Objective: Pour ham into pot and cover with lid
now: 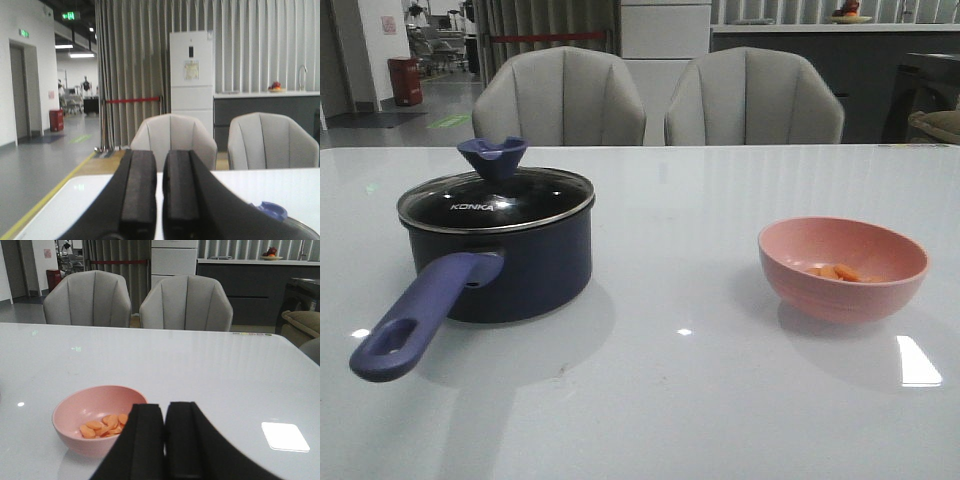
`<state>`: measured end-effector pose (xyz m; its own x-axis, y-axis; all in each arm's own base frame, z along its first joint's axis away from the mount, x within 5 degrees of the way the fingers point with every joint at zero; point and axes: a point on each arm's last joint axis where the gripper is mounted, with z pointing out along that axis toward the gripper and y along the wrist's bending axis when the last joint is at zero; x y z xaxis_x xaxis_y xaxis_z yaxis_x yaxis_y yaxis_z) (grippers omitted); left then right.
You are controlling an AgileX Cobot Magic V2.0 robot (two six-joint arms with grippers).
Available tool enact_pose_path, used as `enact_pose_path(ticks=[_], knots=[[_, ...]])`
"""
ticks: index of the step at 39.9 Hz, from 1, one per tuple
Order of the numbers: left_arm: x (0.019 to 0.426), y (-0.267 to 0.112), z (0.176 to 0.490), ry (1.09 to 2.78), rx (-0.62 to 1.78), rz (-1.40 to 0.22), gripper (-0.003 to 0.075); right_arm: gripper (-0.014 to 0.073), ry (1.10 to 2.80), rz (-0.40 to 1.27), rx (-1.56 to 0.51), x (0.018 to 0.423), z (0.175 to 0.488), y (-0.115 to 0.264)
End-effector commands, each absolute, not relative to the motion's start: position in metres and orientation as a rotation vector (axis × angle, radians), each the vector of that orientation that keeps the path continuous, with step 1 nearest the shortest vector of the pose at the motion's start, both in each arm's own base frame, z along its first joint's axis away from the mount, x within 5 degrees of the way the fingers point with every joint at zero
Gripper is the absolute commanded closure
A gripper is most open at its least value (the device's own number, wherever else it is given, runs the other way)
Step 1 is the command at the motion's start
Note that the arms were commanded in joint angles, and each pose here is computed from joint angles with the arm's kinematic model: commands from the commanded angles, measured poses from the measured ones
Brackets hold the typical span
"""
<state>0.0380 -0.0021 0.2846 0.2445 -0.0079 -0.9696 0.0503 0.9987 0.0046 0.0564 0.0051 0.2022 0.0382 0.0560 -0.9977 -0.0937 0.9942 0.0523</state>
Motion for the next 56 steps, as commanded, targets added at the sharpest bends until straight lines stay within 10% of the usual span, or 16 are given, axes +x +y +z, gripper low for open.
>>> enact_pose_path(ticks=[1,23,37,56], knots=[[0.038,-0.003,0.311,1.377,0.037,-0.055,0.0589,0.0437,1.427,0.100,-0.042,0.054,0.212,0.005],[0.051,-0.007,0.311,1.579,0.021,-0.146,0.0572,0.0437,1.427,0.100,-0.042,0.054,0.212,0.005],[0.063,-0.008,0.303,1.692,0.028,-0.139,0.0130,0.0437,1.427,0.100,-0.042,0.054,0.212,0.005],[0.145,-0.023,0.345,1.993,0.044,-0.228,0.0113,0.0437,1.427,0.100,-0.042,0.054,0.212,0.005]])
